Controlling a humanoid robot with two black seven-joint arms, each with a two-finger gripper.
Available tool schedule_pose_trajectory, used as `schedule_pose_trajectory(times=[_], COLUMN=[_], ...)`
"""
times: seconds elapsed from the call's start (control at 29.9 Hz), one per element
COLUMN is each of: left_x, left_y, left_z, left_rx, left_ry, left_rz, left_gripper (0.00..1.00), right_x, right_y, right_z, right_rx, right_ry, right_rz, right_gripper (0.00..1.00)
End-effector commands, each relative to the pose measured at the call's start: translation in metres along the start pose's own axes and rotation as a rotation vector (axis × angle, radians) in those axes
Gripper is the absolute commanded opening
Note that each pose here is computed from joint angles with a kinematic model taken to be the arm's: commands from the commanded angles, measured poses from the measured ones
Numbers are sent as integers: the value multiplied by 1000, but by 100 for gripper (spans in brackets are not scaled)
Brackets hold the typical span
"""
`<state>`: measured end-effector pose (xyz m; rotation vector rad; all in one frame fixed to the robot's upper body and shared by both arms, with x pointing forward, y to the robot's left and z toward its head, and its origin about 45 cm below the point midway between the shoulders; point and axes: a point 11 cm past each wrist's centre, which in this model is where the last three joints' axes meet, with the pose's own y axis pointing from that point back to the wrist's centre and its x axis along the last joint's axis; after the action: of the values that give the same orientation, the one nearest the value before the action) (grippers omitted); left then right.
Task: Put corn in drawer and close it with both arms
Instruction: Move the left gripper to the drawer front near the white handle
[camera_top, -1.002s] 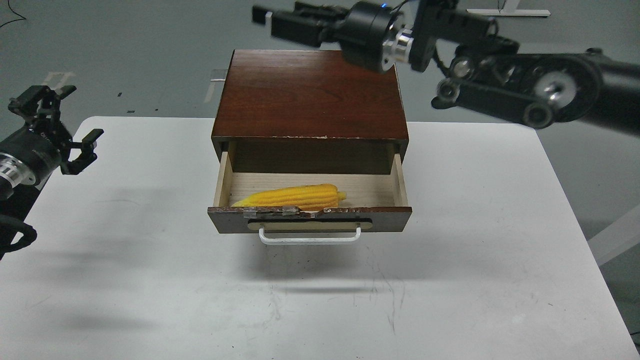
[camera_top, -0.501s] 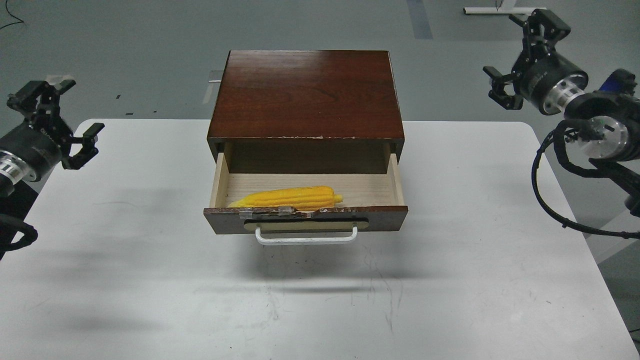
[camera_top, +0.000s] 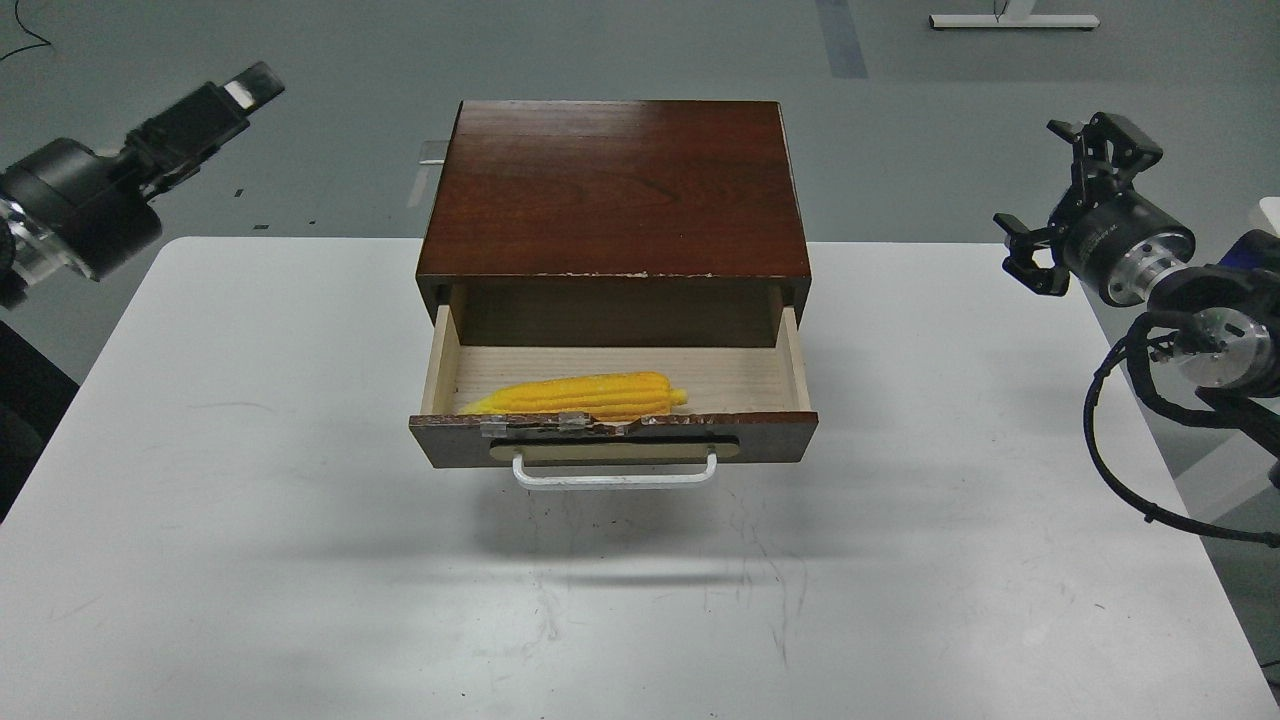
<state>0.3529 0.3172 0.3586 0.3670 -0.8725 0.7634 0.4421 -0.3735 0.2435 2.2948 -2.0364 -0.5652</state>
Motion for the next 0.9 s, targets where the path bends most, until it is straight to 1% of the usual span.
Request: schedule_pose_trajectory(times=[0.0, 0.03, 0.07, 0.2, 0.27, 0.33, 0.4, 0.47, 0.53, 0.67, 0.74, 0.8, 0.87], left_x=[-40, -54, -62, -80, -88, -103, -107, -119, -148, -180, -200, -227, -238], left_y=[-14, -17, -19, -24, -23, -20, -21, -19, -12, -5, 0, 3, 4], left_z=[39, 51, 58, 74, 77, 83, 84, 81, 73, 68, 68, 71, 74], left_rx=[-129, -169, -196, -256, -266, -285, -290, -284, -261, -258, -264, -286, -302], left_ry=[91, 124, 133, 143, 171, 230, 237, 238, 198, 169, 166, 141, 127], left_rz=[-197, -266, -298, -355, -431, -568, -573, -597, -674, -751, -790, -837, -852], left_gripper=[54, 4, 0, 0, 0, 0, 0, 0, 0, 0, 0, 0, 0], right_x=[5, 7, 10, 16, 21, 31, 32, 34, 39, 51, 56, 58, 59], right_y=[3, 4, 5, 9, 11, 16, 17, 18, 19, 22, 23, 24, 25], right_z=[10, 14, 16, 27, 31, 32, 32, 33, 36, 39, 41, 43, 45], right_rx=[-21, -27, -33, -57, -64, -70, -73, -79, -87, -95, -100, -105, -110], right_ry=[1, 1, 6, 16, 16, 29, 38, 61, 79, 90, 98, 108, 108], right_rz=[11, 15, 22, 34, 44, 64, 66, 66, 78, 112, 123, 125, 127], right_gripper=[100, 100, 100, 100, 100, 100, 100, 100, 100, 100, 100, 100, 100])
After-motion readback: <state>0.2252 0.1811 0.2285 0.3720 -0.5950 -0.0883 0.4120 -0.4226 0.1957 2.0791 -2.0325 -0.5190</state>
